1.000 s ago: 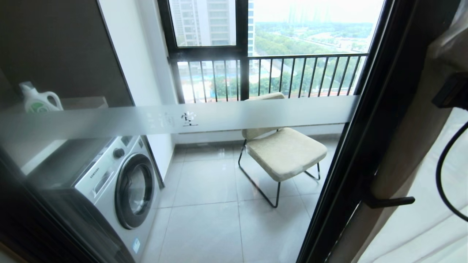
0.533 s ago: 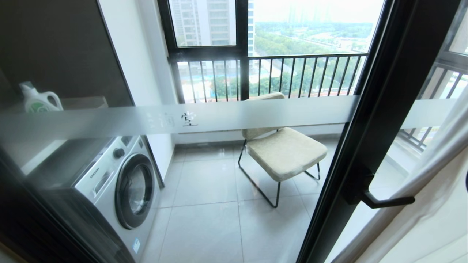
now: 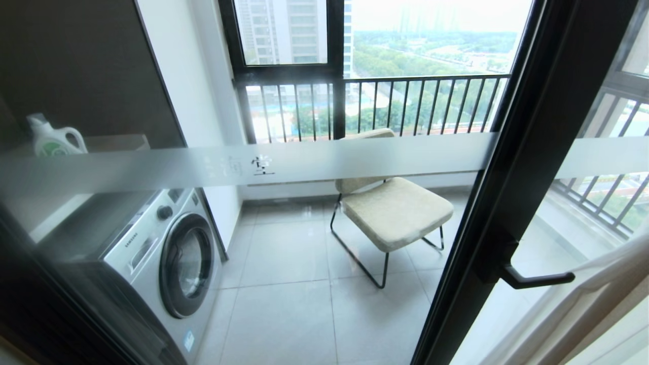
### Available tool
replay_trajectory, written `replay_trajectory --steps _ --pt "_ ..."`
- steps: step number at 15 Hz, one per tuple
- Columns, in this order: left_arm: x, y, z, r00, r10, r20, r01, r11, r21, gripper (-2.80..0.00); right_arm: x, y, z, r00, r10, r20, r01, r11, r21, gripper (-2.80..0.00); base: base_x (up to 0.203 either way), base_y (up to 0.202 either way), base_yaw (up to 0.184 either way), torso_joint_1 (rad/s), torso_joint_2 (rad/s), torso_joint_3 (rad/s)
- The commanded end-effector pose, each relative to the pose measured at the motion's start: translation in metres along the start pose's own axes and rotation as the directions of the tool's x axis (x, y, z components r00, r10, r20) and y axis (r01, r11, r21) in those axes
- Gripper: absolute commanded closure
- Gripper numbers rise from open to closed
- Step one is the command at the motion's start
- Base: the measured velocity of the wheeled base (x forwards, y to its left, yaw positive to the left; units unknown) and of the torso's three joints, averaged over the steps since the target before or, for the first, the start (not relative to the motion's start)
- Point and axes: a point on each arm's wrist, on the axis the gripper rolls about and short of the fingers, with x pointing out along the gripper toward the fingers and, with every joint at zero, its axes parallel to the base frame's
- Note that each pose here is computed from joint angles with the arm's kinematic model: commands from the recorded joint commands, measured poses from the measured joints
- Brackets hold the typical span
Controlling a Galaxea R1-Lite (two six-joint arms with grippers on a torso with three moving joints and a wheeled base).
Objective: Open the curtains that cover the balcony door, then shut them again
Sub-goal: Close the inner curtains on both sides
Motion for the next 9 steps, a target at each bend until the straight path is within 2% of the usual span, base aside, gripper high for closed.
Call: replay_trajectory --steps 1,3,9 --pt "0.000 0.000 0.000 1.000 0.000 0.001 0.000 1.000 -0.001 0.00 -0.016 -0.001 0.001 1.000 0.000 0.007 0.000 1.000 -0.006 0.00 0.000 0.000 0.000 0.000 0.00 0.000" --pt "0.000 0.000 0.000 1.000 0.000 0.001 0.000 1.000 -0.001 0.00 -0.025 -0.001 -0.006 1.000 0.002 -0.019 -0.003 1.000 -0.015 0.00 0.000 0.000 0.000 0.000 0.00 0.000" --pt "0.000 0.000 0.000 1.000 0.000 0.001 0.000 1.000 -0.001 0.00 -0.032 -0.002 -0.001 1.000 -0.001 -0.006 0.001 1.000 -0.030 0.00 0.000 0.000 0.000 0.000 0.00 0.000"
